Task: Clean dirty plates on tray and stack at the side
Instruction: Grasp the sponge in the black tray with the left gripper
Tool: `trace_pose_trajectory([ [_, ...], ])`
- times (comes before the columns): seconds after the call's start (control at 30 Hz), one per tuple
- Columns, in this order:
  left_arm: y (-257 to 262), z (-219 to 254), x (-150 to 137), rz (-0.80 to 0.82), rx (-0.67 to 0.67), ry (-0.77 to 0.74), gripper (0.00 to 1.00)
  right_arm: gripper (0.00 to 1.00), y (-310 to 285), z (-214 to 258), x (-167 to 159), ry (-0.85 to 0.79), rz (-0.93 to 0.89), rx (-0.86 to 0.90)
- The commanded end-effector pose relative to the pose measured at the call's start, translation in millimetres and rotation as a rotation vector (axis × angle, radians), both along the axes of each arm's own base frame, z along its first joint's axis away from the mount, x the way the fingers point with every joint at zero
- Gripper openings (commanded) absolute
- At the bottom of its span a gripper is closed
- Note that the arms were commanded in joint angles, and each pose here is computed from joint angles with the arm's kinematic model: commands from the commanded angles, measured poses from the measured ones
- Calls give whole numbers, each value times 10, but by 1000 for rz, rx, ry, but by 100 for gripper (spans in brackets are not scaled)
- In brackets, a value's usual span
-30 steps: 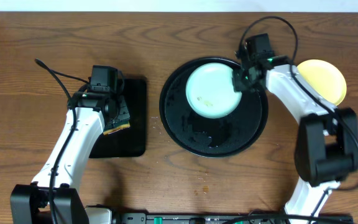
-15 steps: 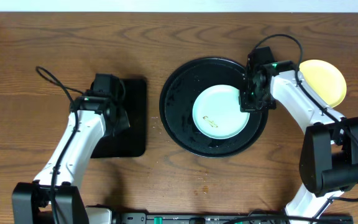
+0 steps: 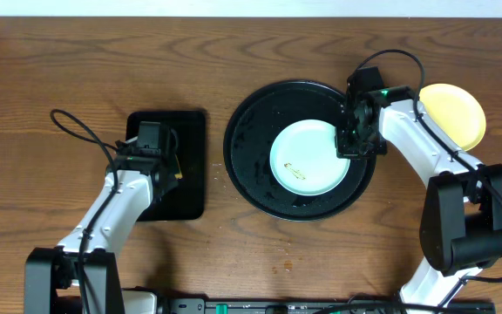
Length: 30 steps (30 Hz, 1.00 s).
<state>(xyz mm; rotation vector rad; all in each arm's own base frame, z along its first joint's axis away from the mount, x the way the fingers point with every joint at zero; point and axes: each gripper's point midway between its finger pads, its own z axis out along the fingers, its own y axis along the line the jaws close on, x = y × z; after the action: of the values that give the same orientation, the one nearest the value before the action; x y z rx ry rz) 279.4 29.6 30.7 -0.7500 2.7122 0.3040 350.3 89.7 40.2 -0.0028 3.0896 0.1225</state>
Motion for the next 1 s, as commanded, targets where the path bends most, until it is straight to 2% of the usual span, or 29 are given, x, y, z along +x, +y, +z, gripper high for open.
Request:
trace_pose_trajectory([
  [0.0,64,-8,59,-1,34,-21,11,2,-12,-23,-21,7,-6,-12],
  [0.33,55,5,187,-26,37,-76,11,2,-13,-23,-27,10,-6,-12],
  [0.37,53,1,170,-27,37,-68,8,3,-13,-23,-26,10,-6,-12],
  [0.57,72,4,-80,3,35,20,7,6,-24,-23,-9,2,-6,-19],
  [0.77,45,302,-142,11,10,-17,7,17,-15,-21,22,-11,-6,-15],
  [0.87,41,256,-240,21,3,14,8,19,-15,-22,19,-10,-6,-15],
  [0.97,42,114,-258,26,2,23,7,28,-12,-24,34,-16,-6,-14],
])
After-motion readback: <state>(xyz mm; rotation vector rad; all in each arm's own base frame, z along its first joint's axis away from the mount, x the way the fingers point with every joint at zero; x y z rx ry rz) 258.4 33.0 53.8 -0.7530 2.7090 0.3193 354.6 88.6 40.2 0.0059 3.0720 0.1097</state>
